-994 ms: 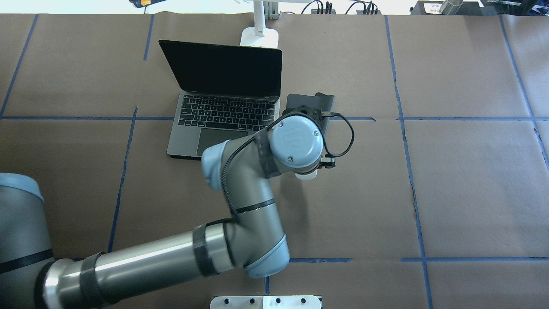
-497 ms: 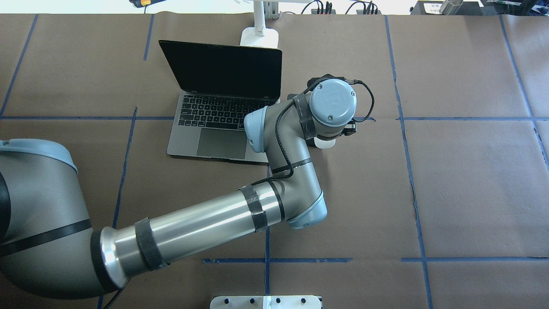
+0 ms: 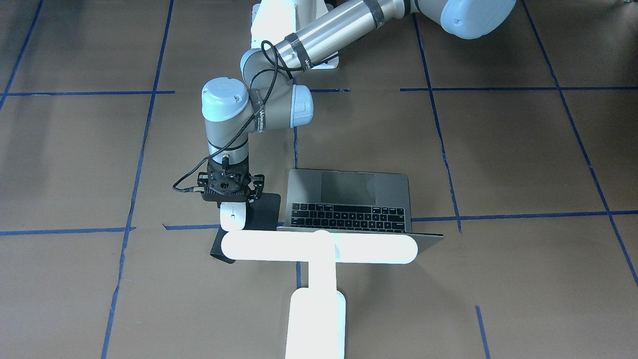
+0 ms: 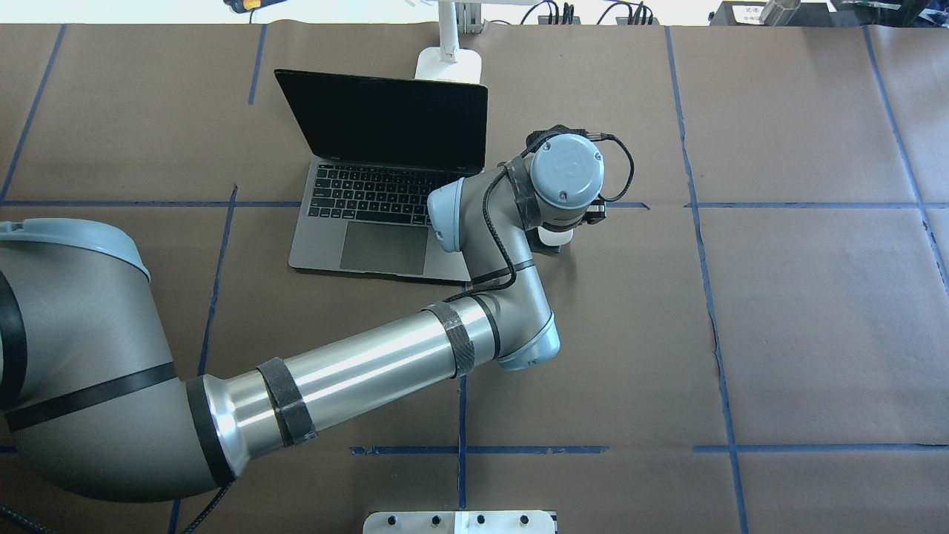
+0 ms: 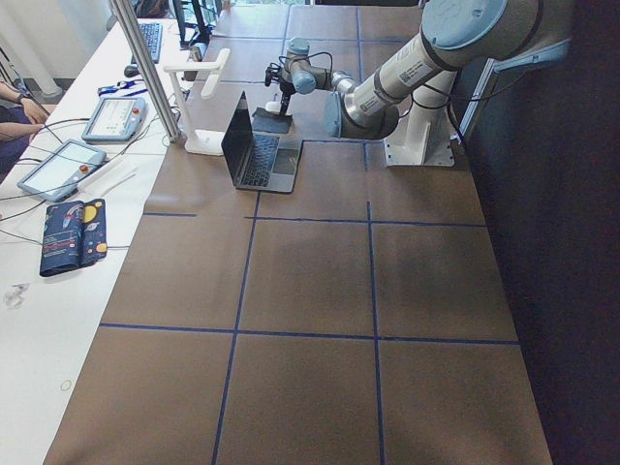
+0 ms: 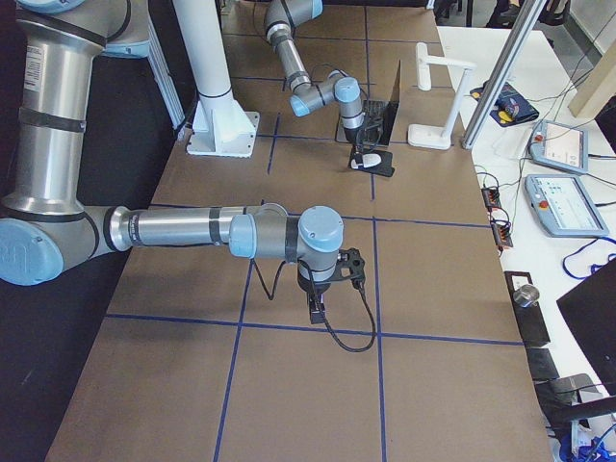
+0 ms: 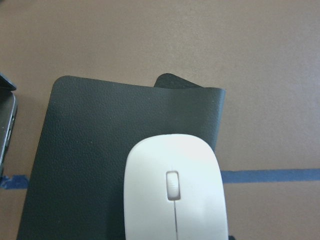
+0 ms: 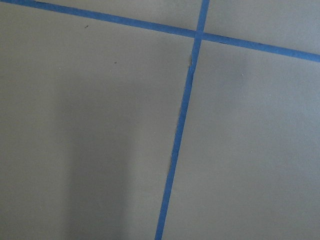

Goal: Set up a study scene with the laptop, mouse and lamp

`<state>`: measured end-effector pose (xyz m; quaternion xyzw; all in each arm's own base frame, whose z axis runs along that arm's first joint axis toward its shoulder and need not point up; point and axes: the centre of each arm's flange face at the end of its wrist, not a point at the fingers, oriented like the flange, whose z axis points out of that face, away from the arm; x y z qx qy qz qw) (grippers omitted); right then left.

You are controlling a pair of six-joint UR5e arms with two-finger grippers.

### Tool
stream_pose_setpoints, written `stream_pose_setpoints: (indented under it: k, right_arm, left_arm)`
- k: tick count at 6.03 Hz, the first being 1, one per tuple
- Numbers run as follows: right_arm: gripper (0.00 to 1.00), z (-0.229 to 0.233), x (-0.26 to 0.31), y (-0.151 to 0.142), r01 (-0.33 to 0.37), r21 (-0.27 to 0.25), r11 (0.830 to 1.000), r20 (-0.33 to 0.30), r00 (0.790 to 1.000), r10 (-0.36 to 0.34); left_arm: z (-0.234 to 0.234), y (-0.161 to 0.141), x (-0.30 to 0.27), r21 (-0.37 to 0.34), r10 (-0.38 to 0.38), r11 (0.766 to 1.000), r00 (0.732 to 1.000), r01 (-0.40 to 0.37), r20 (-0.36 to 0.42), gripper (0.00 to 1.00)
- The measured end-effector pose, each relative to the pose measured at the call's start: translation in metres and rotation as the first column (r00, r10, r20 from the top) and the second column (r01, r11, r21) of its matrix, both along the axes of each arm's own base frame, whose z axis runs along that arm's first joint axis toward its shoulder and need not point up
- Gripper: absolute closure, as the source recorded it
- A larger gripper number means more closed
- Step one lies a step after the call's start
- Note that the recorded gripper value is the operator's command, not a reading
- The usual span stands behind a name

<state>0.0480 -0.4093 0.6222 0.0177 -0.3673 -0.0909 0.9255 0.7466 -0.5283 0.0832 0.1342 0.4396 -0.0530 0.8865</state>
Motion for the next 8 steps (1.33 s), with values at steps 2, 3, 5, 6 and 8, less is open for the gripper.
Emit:
stream_pose_setpoints:
  k: [2, 3, 5, 6, 8]
  right_arm:
    - [0.0, 0.0, 0.0, 0.0, 0.0, 0.001, 1.0, 0.001, 1.0, 0.0]
    - [0.0, 0.0, 0.0, 0.0, 0.0, 0.001, 1.0, 0.001, 1.0, 0.0]
    - [0.0, 0.0, 0.0, 0.0, 0.001, 0.002, 1.0, 0.002, 1.0, -0.001]
    - [0.0, 0.0, 0.0, 0.0, 0.001, 0.002, 1.0, 0.002, 1.0, -0.001]
    - [0.0, 0.0, 0.0, 0.0, 0.0, 0.001, 1.0, 0.002, 1.0, 0.0]
  left_arm:
    - [-0.003, 0.0, 0.001, 0.004, 0.003, 1.0, 1.0, -0.003, -0.004, 0.0]
    - [-0.01, -0.003, -0.003, -0.005, 0.018, 1.0, 1.0, -0.018, -0.02, 0.0]
    - [-0.038, -0.008, -0.027, -0.044, 0.097, 0.994, 0.991, -0.101, -0.089, 0.0]
    - [-0.046, -0.008, -0.037, -0.061, 0.116, 0.991, 0.989, -0.122, -0.087, 0.0]
    - [-0.024, 0.014, -0.081, -0.06, 0.163, 0.984, 0.986, -0.165, -0.036, 0.0]
